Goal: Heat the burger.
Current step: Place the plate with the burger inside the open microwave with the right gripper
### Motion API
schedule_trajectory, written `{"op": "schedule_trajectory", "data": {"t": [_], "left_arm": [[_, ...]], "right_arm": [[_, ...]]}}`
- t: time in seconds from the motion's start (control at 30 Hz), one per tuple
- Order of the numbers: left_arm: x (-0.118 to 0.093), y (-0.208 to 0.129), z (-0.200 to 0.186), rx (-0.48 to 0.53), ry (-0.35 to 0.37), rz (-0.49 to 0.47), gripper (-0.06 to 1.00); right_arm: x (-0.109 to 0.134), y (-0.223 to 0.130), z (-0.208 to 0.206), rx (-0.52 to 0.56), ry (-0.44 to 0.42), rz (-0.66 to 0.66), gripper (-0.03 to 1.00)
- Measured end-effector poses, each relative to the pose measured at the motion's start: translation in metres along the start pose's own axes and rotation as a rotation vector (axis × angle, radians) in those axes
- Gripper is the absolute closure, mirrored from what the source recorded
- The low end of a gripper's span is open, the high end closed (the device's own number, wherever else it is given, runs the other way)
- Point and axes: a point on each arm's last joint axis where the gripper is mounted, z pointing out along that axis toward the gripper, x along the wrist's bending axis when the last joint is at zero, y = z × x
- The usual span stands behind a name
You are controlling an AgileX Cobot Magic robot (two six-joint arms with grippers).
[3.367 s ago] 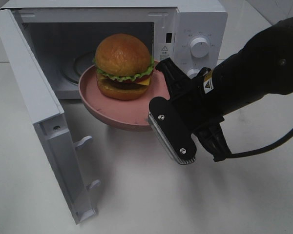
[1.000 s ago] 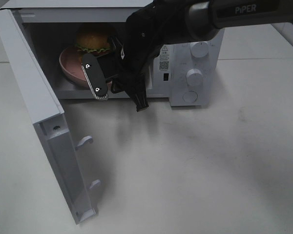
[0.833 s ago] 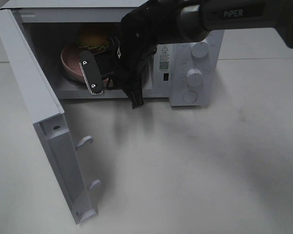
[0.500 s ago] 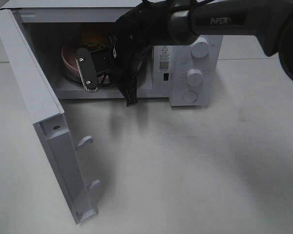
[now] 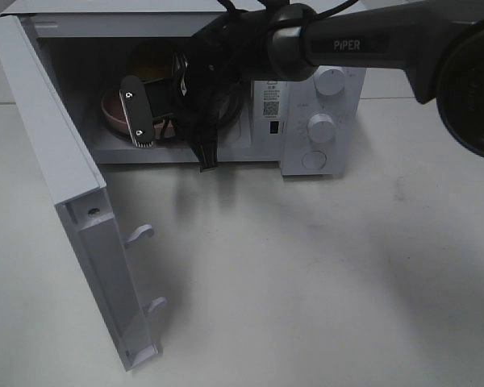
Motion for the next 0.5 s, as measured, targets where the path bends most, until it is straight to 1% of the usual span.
{"op": "schedule_trajectory", "data": {"t": [0.03,0.07,0.1,0.13,0.17,0.2,0.23,0.3,0.5], "left_arm": [[0.0,0.0,0.0,0.0,0.0,0.0,-0.03],[0.0,0.0,0.0,0.0,0.0,0.0,-0.03],[0.0,0.0,0.0,0.0,0.0,0.0,-0.03],[0.0,0.0,0.0,0.0,0.0,0.0,-0.03],[0.0,0.0,0.0,0.0,0.0,0.0,-0.03],[0.0,0.0,0.0,0.0,0.0,0.0,-0.03],[0.0,0.0,0.0,0.0,0.0,0.0,-0.03],[0.0,0.0,0.0,0.0,0.0,0.0,-0.03],[0.0,0.0,0.0,0.0,0.0,0.0,-0.03]], "right_arm": [[0.0,0.0,0.0,-0.001,-0.003,0.01,0.53],[0.0,0.0,0.0,-0.001,-0.003,0.01,0.53],[0.0,0.0,0.0,-0.001,-0.003,0.016,0.49],[0.0,0.0,0.0,-0.001,-0.003,0.016,0.49],[-0.001,0.0,0.0,-0.002,-0.006,0.042,0.41],[-0.001,0.0,0.0,-0.002,-0.005,0.056,0.38],[-0.001,0.0,0.0,-0.002,-0.005,0.056,0.38],[-0.002,0.0,-0.003,-0.004,-0.009,0.114,0.3],[-0.005,-0.001,-0.015,-0.004,-0.013,0.137,0.28]]}}
